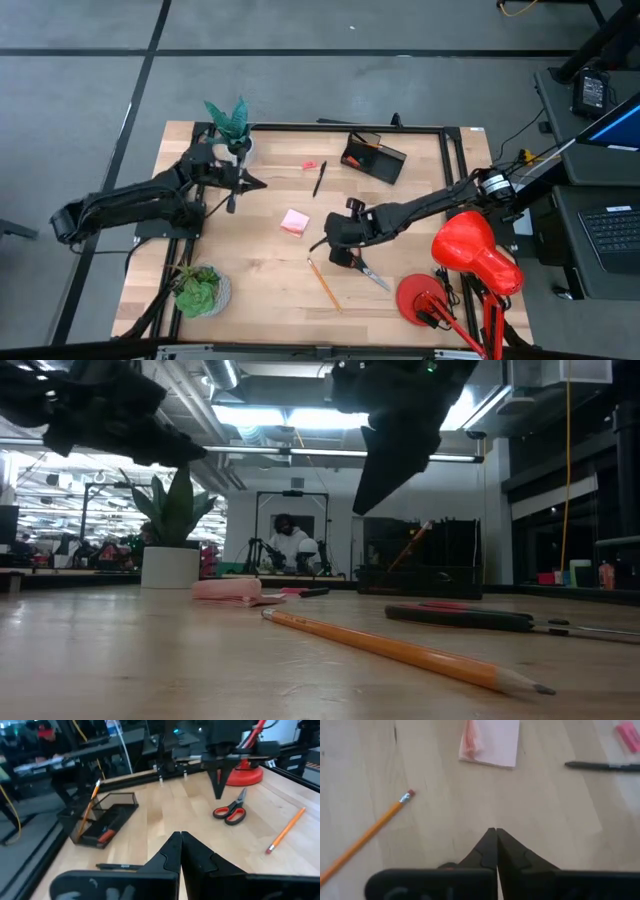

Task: Pick and place office supplies into organizer
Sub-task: Put the black scissors into the black desk organizer

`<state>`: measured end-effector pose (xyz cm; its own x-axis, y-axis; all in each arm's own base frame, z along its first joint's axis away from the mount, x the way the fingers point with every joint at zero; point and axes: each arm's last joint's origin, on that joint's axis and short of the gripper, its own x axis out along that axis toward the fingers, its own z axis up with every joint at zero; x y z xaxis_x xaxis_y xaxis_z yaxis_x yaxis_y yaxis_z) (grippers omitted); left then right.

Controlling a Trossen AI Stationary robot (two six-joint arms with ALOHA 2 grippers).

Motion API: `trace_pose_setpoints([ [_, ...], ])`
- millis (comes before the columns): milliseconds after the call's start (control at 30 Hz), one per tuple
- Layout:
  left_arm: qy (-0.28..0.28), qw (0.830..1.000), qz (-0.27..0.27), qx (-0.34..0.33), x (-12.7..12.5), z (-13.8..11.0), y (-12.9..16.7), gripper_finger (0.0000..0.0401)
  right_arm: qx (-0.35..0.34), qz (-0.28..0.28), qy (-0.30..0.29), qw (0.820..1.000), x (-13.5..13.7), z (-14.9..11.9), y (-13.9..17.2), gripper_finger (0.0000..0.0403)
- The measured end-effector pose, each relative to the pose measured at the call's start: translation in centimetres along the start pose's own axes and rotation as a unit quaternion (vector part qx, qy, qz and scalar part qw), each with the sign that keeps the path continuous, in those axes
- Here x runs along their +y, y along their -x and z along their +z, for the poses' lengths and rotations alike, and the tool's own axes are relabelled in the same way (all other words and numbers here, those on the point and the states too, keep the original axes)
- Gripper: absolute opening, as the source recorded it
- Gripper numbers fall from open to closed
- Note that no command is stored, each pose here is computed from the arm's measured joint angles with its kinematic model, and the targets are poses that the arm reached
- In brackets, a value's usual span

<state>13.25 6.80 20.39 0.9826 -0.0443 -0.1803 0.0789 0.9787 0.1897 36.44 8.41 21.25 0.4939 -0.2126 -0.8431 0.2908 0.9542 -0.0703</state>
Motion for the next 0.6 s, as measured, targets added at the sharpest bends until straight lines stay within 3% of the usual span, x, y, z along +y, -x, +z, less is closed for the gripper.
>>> trace_pose_setpoints([
  [200,-0.015,1.0,0.002,-0.023,-1.4,-2.0,0.7,0.0001,-0.007,0.05,-0.04,0.998,0.8,-0.4,-0.4,0.0004],
  [333,-0.003,0.999,0.007,-0.044,-1.7,-1.9,1.2,0.0002,-0.007,0.093,-0.064,0.994,1.3,-0.6,-0.7,0.0005],
  [600,0.009,0.999,0.004,-0.034,-2.0,-2.1,1.4,0.0003,0.043,0.098,-0.131,0.986,0.9,-1.3,-0.9,0.0005],
])
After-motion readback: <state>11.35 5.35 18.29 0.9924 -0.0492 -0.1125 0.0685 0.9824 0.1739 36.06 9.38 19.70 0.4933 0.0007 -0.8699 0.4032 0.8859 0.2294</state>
